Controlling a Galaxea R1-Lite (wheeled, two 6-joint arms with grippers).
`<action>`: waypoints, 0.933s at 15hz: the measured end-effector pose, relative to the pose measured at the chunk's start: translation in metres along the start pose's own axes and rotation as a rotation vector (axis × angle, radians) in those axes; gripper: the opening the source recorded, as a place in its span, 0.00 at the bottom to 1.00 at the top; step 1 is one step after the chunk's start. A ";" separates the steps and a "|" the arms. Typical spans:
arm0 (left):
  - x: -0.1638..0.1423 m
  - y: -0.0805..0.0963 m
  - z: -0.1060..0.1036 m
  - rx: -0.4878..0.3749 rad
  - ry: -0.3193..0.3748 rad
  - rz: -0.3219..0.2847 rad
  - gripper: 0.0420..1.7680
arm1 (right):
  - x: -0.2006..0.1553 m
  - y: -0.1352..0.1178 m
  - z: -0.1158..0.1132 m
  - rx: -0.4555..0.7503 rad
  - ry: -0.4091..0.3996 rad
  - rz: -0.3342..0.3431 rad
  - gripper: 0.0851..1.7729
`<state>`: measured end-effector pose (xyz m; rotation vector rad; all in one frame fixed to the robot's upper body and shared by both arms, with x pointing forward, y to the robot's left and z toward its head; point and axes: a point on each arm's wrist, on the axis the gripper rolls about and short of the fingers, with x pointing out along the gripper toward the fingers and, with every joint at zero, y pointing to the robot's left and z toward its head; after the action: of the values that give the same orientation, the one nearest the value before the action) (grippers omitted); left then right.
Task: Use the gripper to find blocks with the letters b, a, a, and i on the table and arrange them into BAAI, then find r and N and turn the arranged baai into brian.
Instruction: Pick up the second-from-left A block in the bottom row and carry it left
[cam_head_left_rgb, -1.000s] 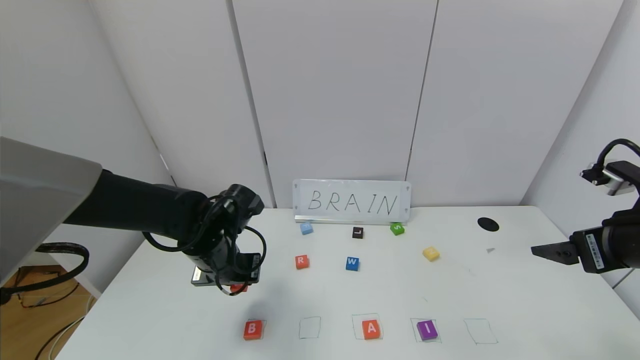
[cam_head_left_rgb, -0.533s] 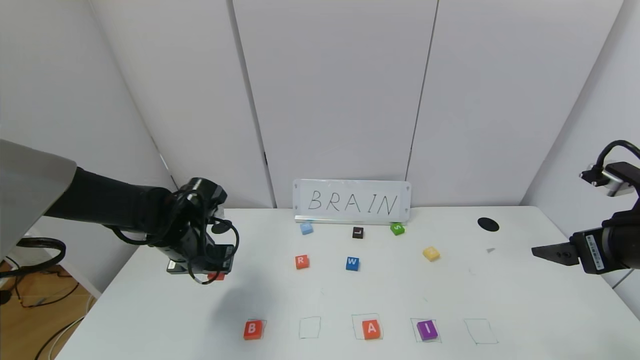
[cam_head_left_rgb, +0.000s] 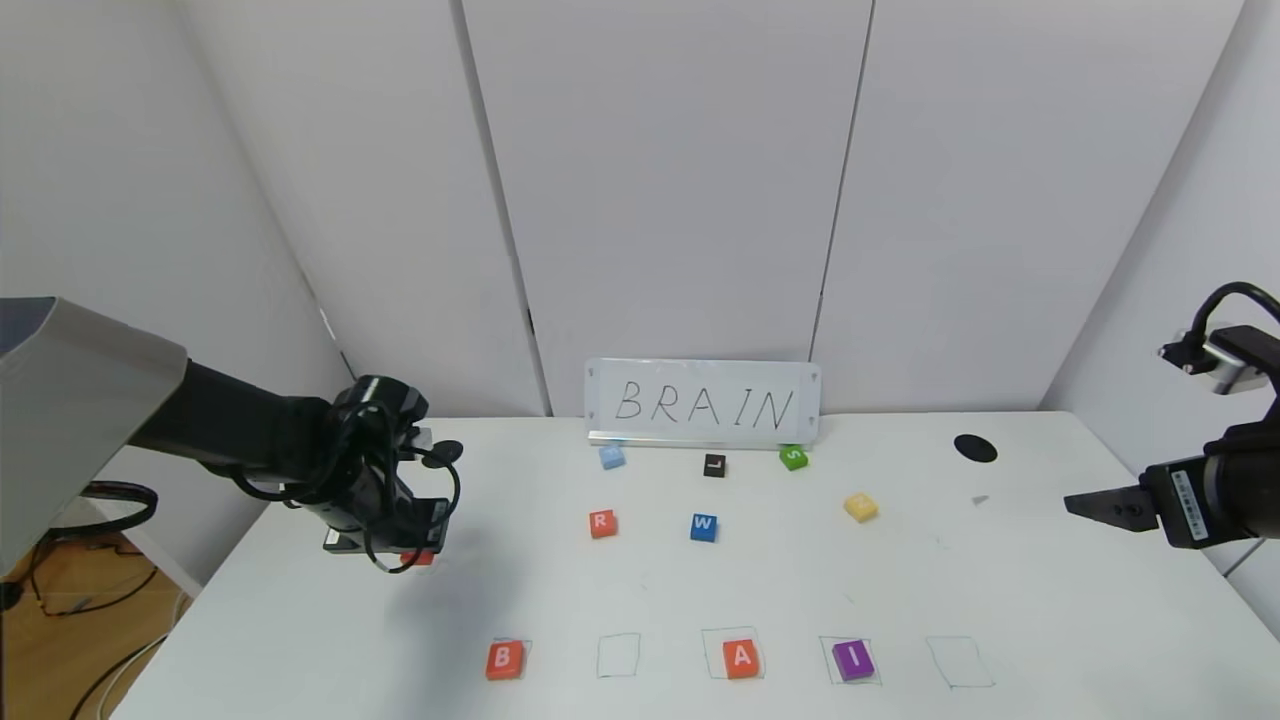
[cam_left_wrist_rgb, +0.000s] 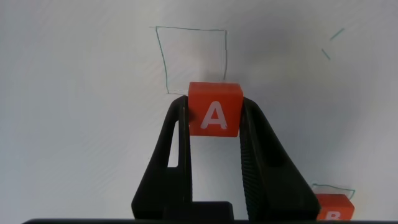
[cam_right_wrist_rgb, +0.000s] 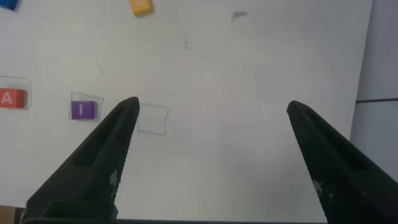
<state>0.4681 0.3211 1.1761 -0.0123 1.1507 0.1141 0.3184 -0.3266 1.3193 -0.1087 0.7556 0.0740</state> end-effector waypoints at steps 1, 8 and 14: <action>0.004 0.003 0.000 0.000 0.008 0.004 0.27 | 0.000 0.000 0.000 -0.001 0.001 0.001 0.96; 0.021 0.005 0.003 0.007 0.000 0.008 0.27 | 0.002 0.001 -0.001 -0.003 0.008 0.004 0.96; 0.028 0.005 0.007 0.006 0.001 0.009 0.27 | 0.003 0.002 -0.001 -0.007 0.010 0.008 0.96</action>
<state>0.4847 0.3286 1.1539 -0.0013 1.1519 0.1186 0.3196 -0.3243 1.3166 -0.1131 0.7662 0.0833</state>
